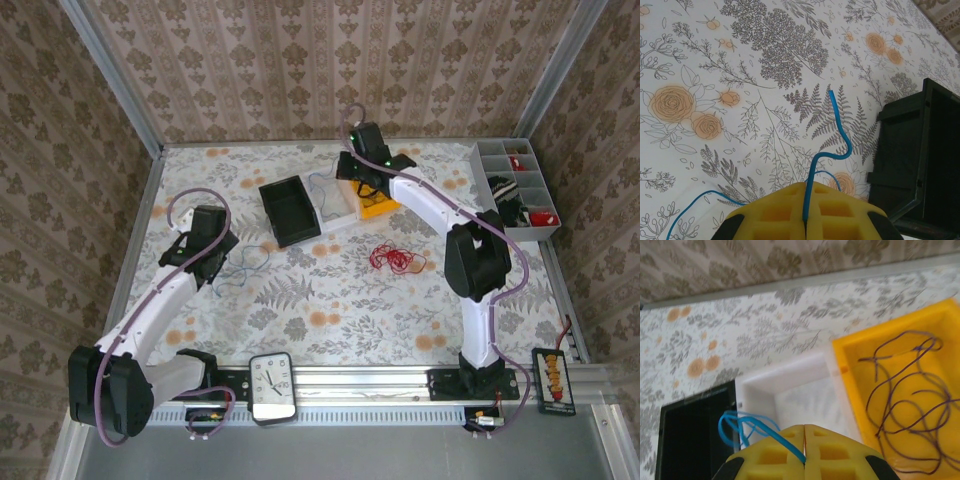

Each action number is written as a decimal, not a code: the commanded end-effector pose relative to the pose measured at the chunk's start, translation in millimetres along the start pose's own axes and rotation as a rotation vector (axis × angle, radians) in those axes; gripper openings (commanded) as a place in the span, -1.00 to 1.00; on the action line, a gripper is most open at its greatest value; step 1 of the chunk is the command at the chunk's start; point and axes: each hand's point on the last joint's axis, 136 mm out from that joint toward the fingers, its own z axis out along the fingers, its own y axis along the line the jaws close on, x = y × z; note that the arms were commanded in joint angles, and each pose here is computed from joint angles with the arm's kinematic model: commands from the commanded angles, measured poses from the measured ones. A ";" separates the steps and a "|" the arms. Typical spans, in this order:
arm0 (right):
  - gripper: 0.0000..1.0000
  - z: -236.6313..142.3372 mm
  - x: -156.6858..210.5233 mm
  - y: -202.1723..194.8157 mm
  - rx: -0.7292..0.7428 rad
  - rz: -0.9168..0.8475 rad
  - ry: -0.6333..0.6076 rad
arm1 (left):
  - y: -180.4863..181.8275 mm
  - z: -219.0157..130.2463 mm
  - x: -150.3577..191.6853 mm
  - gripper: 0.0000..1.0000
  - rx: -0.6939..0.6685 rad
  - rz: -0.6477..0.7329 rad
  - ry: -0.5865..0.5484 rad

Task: Untangle the cables

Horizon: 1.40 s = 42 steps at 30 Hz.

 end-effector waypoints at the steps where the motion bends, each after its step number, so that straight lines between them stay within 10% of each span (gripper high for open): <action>1: -0.98 -3.2 -5.4 -22.6 0.132 0.012 -0.009 | -2.6 0.7 3.1 -1.00 0.008 0.027 0.010; 22: -0.85 39.2 69.3 -7.7 0.241 -0.123 0.176 | -17.3 0.0 -4.4 -1.00 0.040 0.051 0.007; 32: 0.16 8.1 45.5 5.3 0.151 -0.114 0.122 | -40.2 -4.9 -12.3 -1.00 0.122 0.103 0.003; 42: 0.20 -44.2 17.1 -19.0 0.132 -0.042 -0.019 | -120.9 -70.1 -47.6 -1.00 0.453 0.267 -0.086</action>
